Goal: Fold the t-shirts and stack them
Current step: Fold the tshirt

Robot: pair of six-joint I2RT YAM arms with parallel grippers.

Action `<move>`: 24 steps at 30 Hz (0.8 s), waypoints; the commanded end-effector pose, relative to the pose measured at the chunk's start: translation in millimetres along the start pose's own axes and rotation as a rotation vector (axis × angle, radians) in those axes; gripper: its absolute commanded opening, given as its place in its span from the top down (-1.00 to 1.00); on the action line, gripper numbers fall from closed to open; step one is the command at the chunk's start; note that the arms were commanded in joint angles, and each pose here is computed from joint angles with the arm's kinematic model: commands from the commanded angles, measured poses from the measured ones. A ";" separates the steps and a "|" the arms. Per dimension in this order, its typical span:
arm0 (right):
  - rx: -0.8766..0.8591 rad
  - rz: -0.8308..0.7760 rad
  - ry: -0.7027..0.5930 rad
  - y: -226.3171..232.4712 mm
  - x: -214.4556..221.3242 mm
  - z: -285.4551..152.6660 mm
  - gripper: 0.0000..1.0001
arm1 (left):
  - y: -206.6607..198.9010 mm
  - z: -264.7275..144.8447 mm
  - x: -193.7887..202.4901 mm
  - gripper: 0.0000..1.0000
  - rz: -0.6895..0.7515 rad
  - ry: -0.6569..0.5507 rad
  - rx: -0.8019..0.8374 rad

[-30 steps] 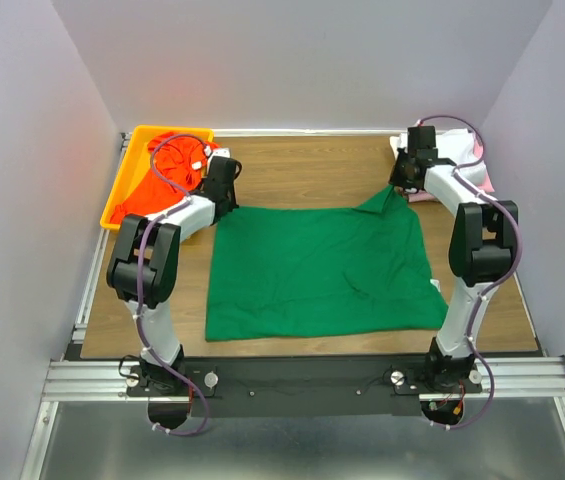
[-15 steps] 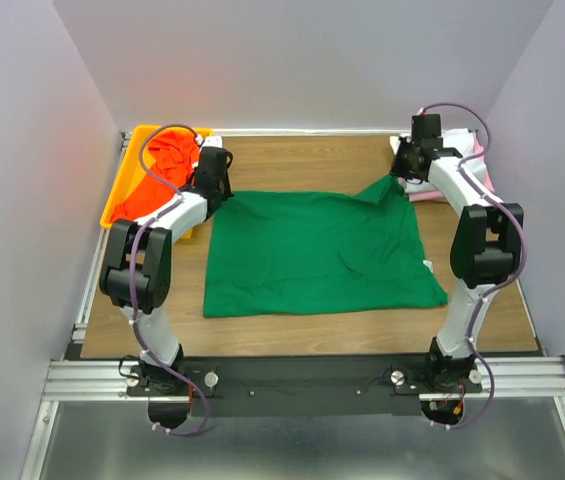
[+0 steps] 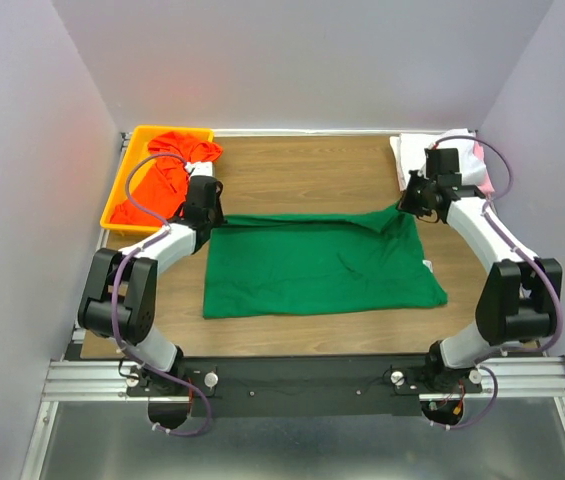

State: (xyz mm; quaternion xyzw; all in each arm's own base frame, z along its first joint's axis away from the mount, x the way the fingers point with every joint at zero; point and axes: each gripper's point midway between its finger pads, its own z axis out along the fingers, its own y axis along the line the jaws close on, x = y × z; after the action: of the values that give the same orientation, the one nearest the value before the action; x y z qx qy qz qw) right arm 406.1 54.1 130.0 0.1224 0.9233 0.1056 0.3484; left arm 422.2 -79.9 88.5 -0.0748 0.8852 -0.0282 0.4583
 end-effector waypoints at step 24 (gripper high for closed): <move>0.034 0.067 0.058 -25.8 83.4 -72.9 0.99 | 0.4 -40.9 29.5 1.00 -0.071 0.001 0.080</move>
State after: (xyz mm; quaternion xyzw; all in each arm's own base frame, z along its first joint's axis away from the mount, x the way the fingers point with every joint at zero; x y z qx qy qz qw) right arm 309.1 49.5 133.6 0.1446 0.9239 0.1124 0.3359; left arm 379.1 -82.1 82.9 -0.0794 0.8847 -0.0641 0.4549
